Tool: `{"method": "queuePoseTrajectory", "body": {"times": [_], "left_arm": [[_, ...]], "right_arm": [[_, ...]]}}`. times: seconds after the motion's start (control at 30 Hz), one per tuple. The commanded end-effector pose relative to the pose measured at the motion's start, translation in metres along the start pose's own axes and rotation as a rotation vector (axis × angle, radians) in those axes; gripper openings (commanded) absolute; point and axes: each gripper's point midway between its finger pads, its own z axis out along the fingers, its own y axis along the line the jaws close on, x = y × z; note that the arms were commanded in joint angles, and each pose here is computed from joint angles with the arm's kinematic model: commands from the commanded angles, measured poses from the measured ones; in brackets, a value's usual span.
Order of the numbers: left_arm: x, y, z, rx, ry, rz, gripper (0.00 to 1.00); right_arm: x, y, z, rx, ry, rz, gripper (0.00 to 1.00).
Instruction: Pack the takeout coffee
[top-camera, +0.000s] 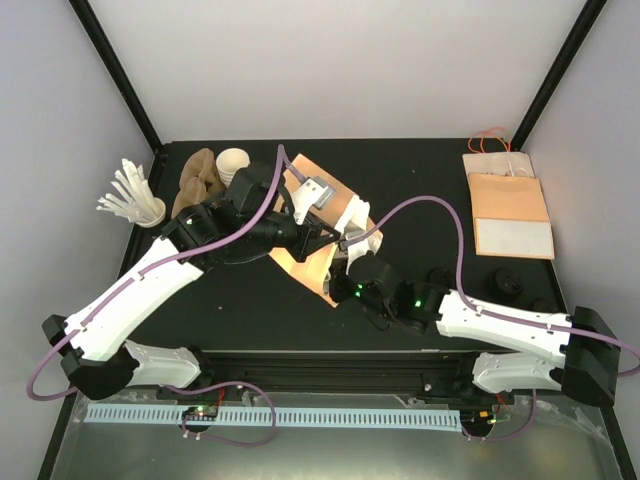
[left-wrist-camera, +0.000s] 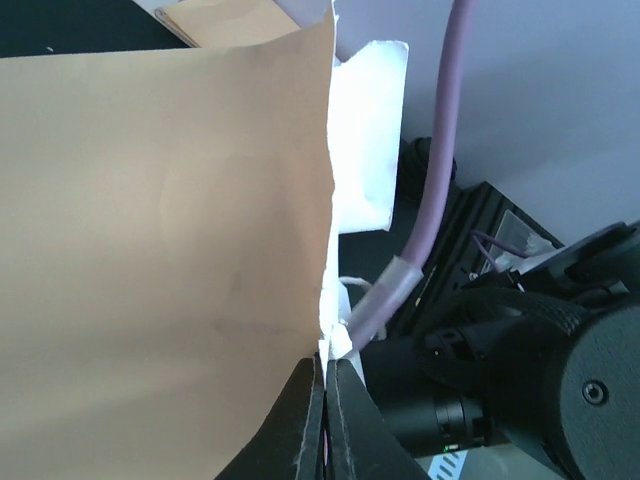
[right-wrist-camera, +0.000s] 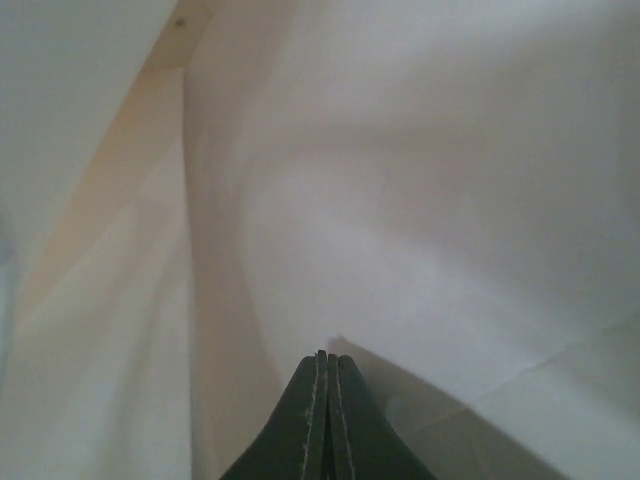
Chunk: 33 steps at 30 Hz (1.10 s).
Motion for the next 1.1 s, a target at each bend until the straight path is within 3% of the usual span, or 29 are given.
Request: {"method": "queuePoseTrajectory", "body": {"times": [0.0,0.13,0.3,0.73,1.07], "left_arm": [[-0.003,-0.018,-0.011,0.067,0.011,0.024,0.02],[0.015,0.008,-0.002,-0.092,0.112,0.019,0.02],[0.021,0.025,-0.008,-0.239,0.153,0.038,0.02],[0.013,0.039,-0.024,-0.377,0.120,0.067,0.02],[0.018,0.056,-0.024,-0.470,0.149,0.078,0.02]], "right_arm": [[-0.018,-0.010,0.001,0.040,-0.058,0.098,0.01],[-0.022,-0.022,0.001,0.077,-0.075,0.130,0.01],[-0.018,-0.057,0.001,0.300,-0.066,0.197,0.01],[0.002,-0.107,-0.010,0.654,0.007,0.186,0.01],[0.000,-0.148,-0.048,0.996,0.020,0.093,0.01]]}}
